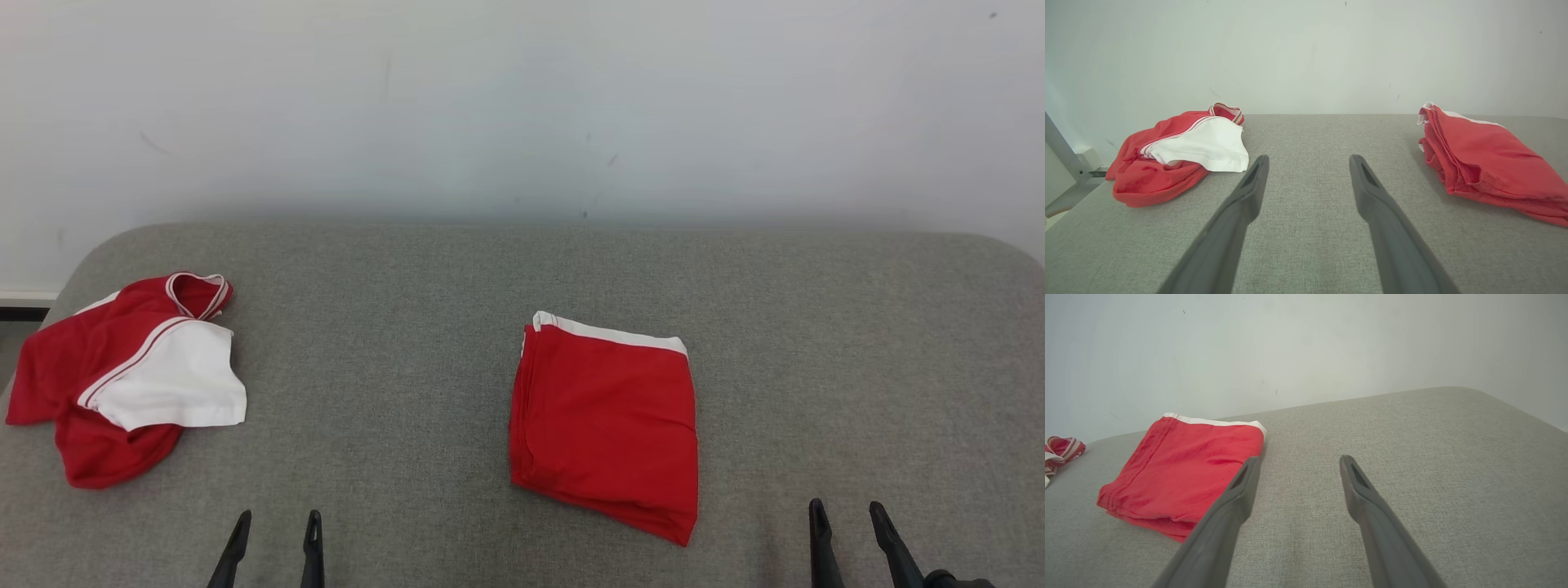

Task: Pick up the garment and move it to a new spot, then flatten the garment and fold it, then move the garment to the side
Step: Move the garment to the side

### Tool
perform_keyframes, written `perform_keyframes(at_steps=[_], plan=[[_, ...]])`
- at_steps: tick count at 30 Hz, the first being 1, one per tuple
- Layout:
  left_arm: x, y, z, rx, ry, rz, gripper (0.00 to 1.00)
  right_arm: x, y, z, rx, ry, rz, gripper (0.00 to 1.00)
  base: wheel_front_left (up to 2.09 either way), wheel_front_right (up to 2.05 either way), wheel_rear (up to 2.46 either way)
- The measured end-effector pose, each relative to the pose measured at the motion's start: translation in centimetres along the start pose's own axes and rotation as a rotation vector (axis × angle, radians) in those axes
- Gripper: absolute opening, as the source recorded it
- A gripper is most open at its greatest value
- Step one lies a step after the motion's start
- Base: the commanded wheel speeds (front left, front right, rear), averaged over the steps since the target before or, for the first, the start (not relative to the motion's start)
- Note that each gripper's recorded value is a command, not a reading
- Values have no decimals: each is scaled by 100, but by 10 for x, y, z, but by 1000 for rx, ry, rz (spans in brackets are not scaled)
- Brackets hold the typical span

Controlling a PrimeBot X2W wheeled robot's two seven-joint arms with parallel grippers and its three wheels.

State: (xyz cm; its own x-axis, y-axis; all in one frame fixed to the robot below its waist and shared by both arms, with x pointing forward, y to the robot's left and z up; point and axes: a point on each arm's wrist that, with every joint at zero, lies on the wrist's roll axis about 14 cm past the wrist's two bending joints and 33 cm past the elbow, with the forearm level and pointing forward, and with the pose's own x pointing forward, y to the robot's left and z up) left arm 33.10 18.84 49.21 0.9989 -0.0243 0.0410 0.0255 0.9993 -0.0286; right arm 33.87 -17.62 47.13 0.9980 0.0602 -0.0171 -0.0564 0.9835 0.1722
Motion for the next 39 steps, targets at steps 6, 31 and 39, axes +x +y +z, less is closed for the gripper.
perform_keyframes(at_steps=[6, 31, 39], plan=[[0, 1, 0, 7, 2, 1, 100, 0, 0, -1, 0, 4, -1, 100, 0, 0, 0], [-3, 11, 0, 30, 2, 26, 100, 4, 18, -10, 3, 33, 54, 100, 0, 0, 0], [-1, 12, 1, 29, -1, 28, 100, 34, 48, -9, 6, 35, 143, 100, 0, 0, 0]])
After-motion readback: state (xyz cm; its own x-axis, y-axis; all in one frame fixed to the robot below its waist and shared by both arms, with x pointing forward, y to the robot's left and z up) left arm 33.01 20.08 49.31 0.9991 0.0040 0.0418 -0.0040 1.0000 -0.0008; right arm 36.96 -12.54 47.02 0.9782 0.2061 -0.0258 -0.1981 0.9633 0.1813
